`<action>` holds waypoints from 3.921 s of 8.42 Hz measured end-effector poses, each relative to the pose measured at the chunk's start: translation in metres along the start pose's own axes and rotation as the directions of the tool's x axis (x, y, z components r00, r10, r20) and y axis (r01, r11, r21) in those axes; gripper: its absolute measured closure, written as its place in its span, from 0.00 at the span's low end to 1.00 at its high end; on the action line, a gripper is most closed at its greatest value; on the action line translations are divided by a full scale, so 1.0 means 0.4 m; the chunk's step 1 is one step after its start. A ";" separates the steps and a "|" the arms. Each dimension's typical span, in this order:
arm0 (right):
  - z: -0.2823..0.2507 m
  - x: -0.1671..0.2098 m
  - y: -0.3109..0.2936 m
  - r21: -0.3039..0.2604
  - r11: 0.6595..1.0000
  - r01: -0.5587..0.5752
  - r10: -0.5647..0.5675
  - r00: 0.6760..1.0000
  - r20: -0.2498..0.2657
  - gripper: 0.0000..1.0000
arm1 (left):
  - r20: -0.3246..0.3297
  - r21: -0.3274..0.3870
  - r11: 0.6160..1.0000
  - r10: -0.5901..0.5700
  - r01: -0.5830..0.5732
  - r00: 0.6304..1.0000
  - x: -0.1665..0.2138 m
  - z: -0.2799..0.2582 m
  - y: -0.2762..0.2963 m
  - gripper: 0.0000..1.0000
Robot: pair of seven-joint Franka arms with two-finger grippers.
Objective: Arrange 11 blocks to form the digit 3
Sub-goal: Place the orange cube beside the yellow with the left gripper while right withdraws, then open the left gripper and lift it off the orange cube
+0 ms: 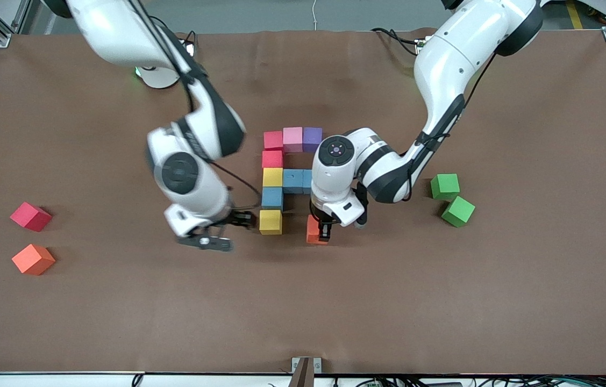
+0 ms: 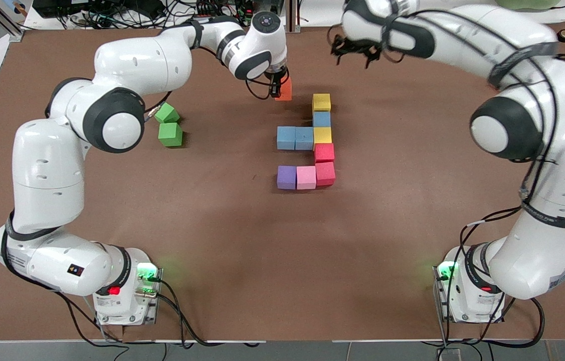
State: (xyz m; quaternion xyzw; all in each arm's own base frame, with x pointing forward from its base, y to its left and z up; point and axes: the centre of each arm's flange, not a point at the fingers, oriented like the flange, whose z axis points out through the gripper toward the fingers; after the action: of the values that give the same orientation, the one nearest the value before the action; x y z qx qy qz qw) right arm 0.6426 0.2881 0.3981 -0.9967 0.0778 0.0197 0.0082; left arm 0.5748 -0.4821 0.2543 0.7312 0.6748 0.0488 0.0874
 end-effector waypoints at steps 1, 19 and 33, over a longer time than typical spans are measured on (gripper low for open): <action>-0.083 0.033 0.119 -0.003 1.000 0.027 -0.027 1.000 0.014 0.00 | 0.006 0.003 1.000 -0.002 0.002 1.000 -0.024 0.010 -0.012 0.43; -0.693 -0.160 0.828 -0.006 0.990 0.139 -0.139 0.986 -0.089 0.00 | 0.058 0.023 1.000 -0.022 0.020 0.998 -0.120 0.111 -0.077 0.43; -0.691 -0.167 0.786 -0.007 0.985 0.172 -0.172 0.982 -0.080 0.00 | 0.075 0.016 1.000 -0.015 0.014 0.997 -0.134 0.116 -0.086 0.11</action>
State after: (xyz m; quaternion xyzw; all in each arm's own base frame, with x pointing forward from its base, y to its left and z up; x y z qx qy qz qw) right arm 0.5382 -0.0174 0.6729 -0.9997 -0.0082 -0.0209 0.0065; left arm 0.5453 -0.5357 0.2047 0.7283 0.6766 0.0153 0.1074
